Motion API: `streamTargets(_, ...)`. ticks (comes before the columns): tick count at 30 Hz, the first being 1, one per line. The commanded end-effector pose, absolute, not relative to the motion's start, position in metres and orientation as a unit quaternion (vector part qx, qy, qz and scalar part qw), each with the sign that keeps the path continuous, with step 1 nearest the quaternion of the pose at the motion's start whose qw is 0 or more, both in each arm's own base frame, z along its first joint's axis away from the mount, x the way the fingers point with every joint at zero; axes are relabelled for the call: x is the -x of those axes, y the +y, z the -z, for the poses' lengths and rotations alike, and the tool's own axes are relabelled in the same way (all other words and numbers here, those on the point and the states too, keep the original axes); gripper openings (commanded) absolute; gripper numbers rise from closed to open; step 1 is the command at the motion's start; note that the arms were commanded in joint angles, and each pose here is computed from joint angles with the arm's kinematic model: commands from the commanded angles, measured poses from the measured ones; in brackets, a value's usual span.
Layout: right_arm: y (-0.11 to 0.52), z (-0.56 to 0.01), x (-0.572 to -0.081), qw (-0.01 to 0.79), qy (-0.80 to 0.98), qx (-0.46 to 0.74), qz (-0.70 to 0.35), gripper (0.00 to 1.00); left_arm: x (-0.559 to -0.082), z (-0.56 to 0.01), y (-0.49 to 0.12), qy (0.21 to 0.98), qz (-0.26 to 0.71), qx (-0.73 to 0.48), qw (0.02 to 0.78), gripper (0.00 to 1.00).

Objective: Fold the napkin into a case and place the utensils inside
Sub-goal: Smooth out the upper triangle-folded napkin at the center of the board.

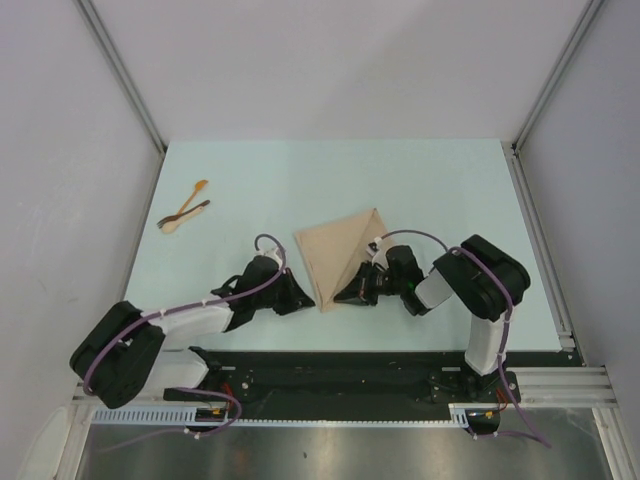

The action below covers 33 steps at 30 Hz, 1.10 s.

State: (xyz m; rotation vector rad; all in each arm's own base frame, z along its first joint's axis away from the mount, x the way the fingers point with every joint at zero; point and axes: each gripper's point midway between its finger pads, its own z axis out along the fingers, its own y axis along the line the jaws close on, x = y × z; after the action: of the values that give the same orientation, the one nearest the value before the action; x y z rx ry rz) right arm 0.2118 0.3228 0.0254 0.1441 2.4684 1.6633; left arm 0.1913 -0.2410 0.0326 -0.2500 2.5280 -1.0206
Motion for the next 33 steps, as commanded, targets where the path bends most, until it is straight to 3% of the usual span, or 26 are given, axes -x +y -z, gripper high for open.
streamTargets(1, 0.303, -0.052, -0.255, 0.143, 0.831, -0.021, -0.537, 0.00, -0.215, -0.064, -0.240, 0.899, 0.348, 0.074, 0.255, 0.17)
streamTargets(3, 0.289, -0.057, -0.267, 0.147, 0.844, -0.026, -0.515, 0.02, -0.234, -0.075, -0.239, 0.896, 0.342, 0.075, 0.274, 0.30)
streamTargets(4, 0.277, -0.067, -0.296, 0.192, 0.844, -0.016, -0.500, 0.05, -0.241, -0.076, -0.239, 0.896, 0.339, 0.076, 0.277, 0.34)
streamTargets(8, 0.235, -0.073, -0.350, 0.234, 0.869, -0.030, -0.435, 0.15, -0.292, -0.091, -0.226, 0.900, 0.300, 0.085, 0.305, 0.59)
streamTargets(10, 0.225, -0.069, -0.364, 0.232, 0.873, -0.040, -0.426, 0.21, -0.305, -0.078, -0.220, 0.911, 0.273, 0.090, 0.295, 0.63)
streamTargets(18, 0.209, -0.074, -0.434, 0.256, 0.876, -0.022, -0.409, 0.28, -0.364, -0.067, -0.214, 0.927, 0.216, 0.082, 0.296, 0.66)
streamTargets(33, 0.201, -0.046, -0.470, 0.240, 0.883, -0.030, -0.402, 0.37, -0.388, -0.040, -0.209, 0.932, 0.204, 0.099, 0.283, 0.66)
